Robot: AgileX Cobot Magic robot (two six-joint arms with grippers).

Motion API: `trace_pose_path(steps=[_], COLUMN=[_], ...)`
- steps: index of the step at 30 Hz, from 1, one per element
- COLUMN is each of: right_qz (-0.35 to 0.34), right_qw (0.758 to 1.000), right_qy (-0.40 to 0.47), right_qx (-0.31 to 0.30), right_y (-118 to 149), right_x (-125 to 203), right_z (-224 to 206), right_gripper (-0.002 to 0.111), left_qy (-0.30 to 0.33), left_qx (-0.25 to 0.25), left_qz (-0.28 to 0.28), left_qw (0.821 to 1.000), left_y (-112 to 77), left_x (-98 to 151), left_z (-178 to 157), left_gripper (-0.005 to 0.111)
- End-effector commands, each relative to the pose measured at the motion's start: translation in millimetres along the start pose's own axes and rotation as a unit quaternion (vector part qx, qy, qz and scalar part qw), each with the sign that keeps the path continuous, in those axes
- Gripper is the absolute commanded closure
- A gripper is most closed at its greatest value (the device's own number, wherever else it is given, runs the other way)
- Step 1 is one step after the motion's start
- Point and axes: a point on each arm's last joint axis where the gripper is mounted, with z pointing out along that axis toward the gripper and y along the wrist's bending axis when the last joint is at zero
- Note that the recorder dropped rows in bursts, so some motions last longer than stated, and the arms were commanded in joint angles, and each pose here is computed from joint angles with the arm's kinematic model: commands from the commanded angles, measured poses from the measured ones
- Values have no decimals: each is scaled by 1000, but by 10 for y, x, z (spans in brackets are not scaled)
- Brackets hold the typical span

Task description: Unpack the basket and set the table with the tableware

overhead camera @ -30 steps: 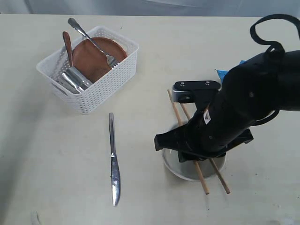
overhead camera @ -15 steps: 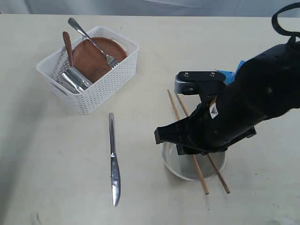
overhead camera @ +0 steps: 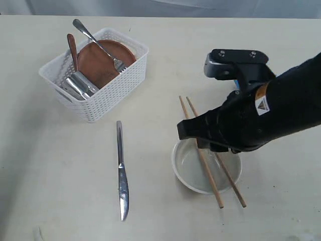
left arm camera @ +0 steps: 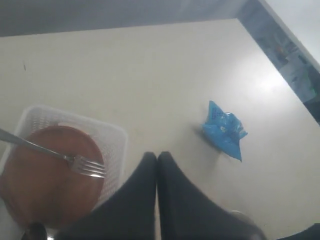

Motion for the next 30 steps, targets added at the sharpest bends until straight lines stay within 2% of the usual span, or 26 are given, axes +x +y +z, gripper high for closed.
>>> trace_pose_path(steps=[1,3,5,6,7,8,10,16,24,30], right_qz=[-4,-13,-38,-48,-58,-73,-94,-146,-150,-142], right_qw=[998,995,993,995,996,996,994,981,978,980], right_qy=[-56,-92,-111,-85,-66,-39,-9,81,102,96], right_qx=[-29,-44,-18,11,26,41,55,102,107,96], right_y=[-14,-36,-112,-160,-176,-178,-159,-156,-71,-22], right_x=[32,73,110,145,155,148,99,-3,-156,-209], right_z=[-334,-538,-660,-634,-596,-501,-312,304,516,503], right_gripper=[74,74,74,71,67,57,49,50,50,50], left_qy=[28,46,60,60,59,57,57,62,60,54], left_qx=[-16,-16,-10,-10,-11,-10,-10,-5,-7,-12], left_qz=[-21,-30,-37,-38,-38,-38,-38,-39,-39,-38], left_qw=[999,998,997,997,997,998,998,997,997,998], left_y=[170,257,301,305,307,304,304,296,299,308], left_x=[60,96,123,125,122,119,119,128,124,114], left_z=[135,225,280,285,285,285,285,284,285,286], left_gripper=[106,106,106,106,106,106,106,106,106,106])
